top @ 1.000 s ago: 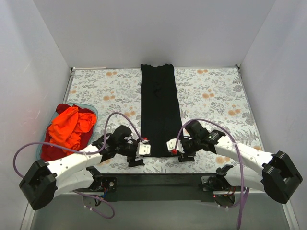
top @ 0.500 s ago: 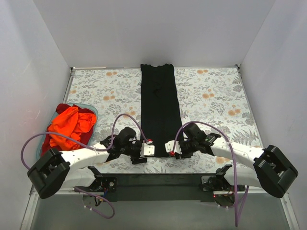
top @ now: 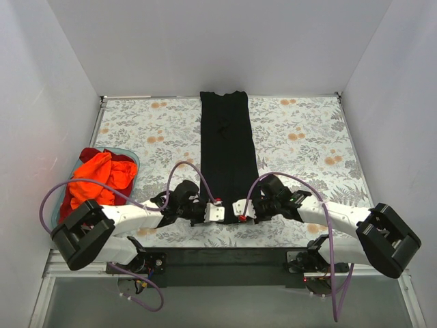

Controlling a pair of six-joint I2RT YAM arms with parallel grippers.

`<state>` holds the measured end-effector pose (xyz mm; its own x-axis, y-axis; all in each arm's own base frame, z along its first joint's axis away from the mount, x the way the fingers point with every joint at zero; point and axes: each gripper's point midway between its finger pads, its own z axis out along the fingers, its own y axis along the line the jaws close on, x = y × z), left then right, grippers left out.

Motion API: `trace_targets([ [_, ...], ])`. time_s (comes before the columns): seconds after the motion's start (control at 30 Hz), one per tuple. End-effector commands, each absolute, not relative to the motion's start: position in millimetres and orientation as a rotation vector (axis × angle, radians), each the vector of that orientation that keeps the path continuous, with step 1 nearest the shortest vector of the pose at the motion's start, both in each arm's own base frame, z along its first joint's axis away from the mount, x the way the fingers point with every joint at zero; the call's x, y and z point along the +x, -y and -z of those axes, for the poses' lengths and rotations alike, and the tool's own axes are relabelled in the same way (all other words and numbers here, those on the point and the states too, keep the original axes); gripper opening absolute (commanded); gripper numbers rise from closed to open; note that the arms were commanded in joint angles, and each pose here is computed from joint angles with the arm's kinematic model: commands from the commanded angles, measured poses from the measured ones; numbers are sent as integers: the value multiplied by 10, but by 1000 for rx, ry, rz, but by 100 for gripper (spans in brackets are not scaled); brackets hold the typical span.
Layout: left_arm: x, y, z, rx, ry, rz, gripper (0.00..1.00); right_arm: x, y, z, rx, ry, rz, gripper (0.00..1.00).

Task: Fold and stack the t-shirts
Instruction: Fold the tshirt

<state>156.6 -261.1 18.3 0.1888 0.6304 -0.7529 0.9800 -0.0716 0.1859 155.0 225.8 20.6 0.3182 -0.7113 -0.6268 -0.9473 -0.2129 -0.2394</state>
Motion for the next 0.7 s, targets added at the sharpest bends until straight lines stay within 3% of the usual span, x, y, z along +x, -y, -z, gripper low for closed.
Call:
trace_targets([
  [0.0,1544,2442,-5,1840,-1596,589,0,1400,-2002,39,-2055,-1593,-480,1],
  [0.13,1495,2541,-222,1837,-1535,646,0,1329,-2075,-117,-2024,-1581,-511,1],
  [0.33,1057,2626,-645,1879,-1422,812,0,1014,-2208,-445,-2007,-1536,-633,1],
  [0.4,1011,2614,-725,1825,-1497,848,0,1014,-2217,-532,-1998,-1516,-626,1],
  [0.67,1768,2567,-1132,1689,-1461,654,0,1495,-2339,-986,-1883,-1455,-509,1],
])
